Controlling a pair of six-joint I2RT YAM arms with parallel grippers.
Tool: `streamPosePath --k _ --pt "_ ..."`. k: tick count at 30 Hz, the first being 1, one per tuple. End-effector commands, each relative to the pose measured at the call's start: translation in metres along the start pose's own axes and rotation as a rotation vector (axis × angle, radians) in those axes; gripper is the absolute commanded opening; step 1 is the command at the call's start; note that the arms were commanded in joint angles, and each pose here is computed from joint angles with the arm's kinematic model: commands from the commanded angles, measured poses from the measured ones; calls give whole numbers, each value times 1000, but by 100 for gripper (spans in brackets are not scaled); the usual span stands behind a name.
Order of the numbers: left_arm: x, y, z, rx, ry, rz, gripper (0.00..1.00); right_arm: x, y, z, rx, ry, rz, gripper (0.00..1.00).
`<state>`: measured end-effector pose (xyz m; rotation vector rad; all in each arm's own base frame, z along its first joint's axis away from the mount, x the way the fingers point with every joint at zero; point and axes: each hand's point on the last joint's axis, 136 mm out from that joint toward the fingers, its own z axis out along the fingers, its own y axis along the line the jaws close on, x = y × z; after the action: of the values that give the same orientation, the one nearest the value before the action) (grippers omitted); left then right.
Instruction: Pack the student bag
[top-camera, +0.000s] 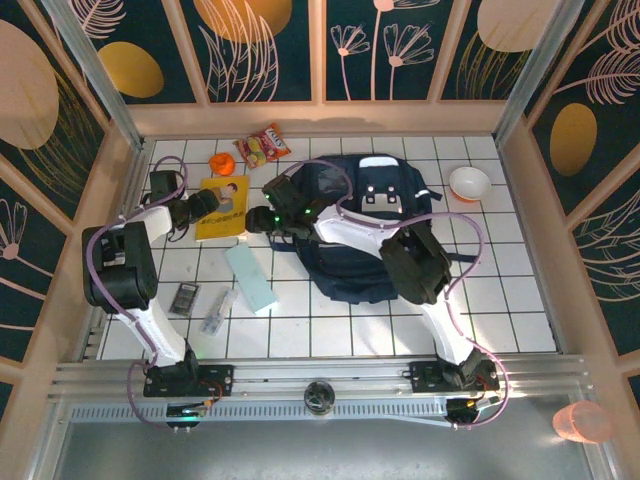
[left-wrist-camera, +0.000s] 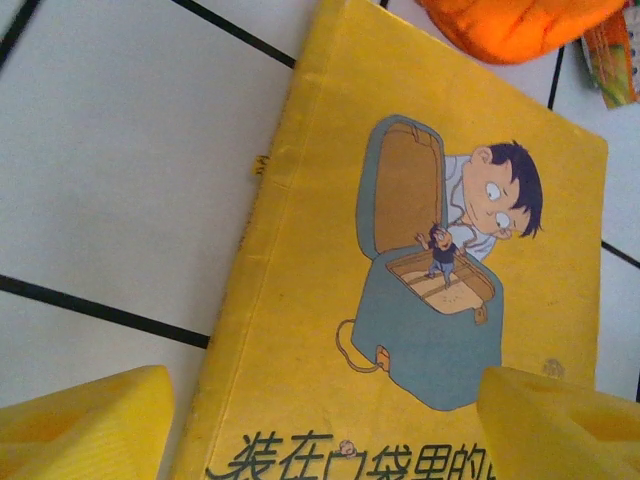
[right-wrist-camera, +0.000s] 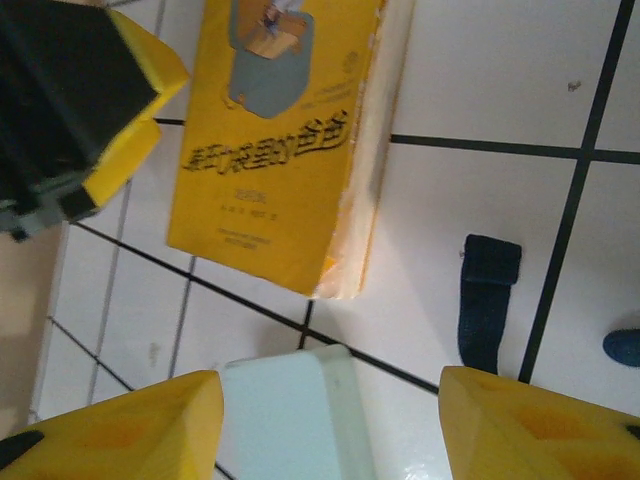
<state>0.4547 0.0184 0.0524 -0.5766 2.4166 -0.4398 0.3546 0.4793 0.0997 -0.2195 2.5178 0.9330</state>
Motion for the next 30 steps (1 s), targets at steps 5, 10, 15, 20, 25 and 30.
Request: streamPosePath --k 5,10,15,20,25,30 --pt "24 -11 13 119 96 53 76 1 -4 37 -8 42 -17 59" --pt "40 -18 14 181 157 38 72 10 -3 59 -39 94 -33 56" --pt "52 -30 7 264 192 9 69 10 -13 72 -16 106 -30 56" --pt "39 -12 -3 129 125 22 73 7 -39 77 52 109 2 52" --pt "22 0 -6 39 59 6 72 4 -54 78 78 108 26 47" --pt "19 4 -1 27 37 -27 70 12 -67 87 88 133 38 35"
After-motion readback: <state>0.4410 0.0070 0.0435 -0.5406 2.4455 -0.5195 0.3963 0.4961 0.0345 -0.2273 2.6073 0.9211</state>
